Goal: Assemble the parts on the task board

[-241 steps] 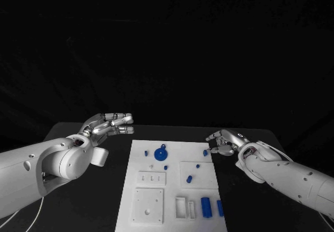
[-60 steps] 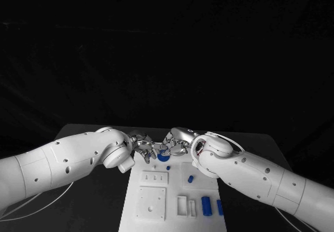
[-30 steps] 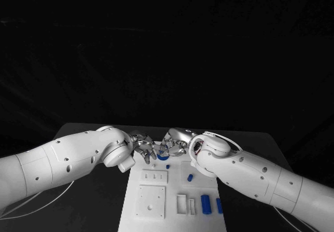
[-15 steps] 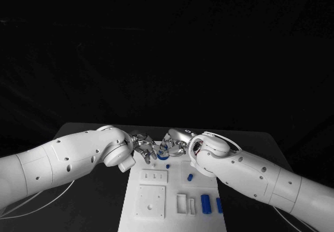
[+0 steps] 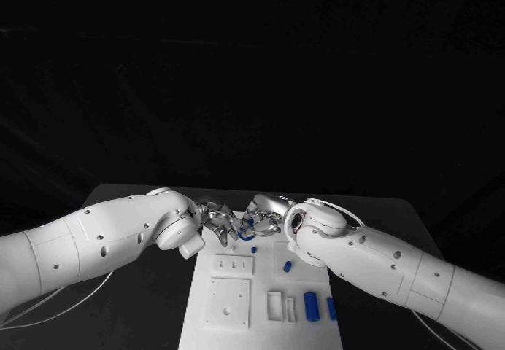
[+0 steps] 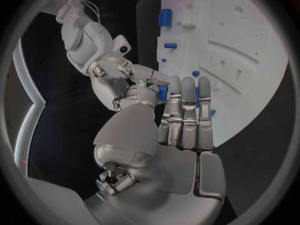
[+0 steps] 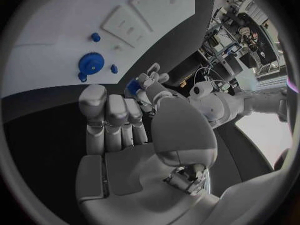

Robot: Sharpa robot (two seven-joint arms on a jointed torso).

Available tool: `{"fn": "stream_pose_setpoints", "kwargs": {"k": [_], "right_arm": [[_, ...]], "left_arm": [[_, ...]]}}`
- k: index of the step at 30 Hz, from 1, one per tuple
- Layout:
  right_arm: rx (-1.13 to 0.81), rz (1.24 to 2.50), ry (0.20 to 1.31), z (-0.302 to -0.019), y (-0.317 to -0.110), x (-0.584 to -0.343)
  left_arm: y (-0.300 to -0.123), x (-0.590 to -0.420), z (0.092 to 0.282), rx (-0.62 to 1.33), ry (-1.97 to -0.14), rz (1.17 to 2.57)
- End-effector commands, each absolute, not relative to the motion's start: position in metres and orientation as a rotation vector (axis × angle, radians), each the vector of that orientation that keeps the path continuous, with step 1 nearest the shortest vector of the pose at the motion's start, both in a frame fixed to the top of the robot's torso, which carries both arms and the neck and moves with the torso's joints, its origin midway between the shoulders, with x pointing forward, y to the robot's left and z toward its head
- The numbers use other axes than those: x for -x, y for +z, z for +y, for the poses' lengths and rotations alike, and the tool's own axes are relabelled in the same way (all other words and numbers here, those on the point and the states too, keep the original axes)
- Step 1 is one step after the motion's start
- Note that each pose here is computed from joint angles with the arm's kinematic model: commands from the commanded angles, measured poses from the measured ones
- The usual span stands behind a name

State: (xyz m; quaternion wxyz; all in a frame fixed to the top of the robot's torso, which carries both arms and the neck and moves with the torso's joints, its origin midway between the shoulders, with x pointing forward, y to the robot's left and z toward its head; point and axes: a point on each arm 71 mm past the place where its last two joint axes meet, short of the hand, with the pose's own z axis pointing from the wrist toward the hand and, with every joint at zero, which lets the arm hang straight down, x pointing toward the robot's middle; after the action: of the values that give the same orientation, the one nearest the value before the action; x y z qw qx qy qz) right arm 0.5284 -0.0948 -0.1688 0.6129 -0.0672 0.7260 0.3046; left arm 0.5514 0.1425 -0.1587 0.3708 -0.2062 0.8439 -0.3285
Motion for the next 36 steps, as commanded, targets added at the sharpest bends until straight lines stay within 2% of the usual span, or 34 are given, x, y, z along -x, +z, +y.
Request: {"fn": "stream_pose_setpoints", "kwargs": {"k": [1, 36], "right_arm": [[0.165, 1.679, 0.696, -0.095, -0.17, -0.529], [0.127, 1.639, 0.709, -0.105, -0.172, -0.534]], "left_arm": [[-0.16, -0.549, 0.14, 0.514, -0.865, 2.195], [-0.16, -0.551, 0.146, 0.533, -0.799, 2.176]]}}
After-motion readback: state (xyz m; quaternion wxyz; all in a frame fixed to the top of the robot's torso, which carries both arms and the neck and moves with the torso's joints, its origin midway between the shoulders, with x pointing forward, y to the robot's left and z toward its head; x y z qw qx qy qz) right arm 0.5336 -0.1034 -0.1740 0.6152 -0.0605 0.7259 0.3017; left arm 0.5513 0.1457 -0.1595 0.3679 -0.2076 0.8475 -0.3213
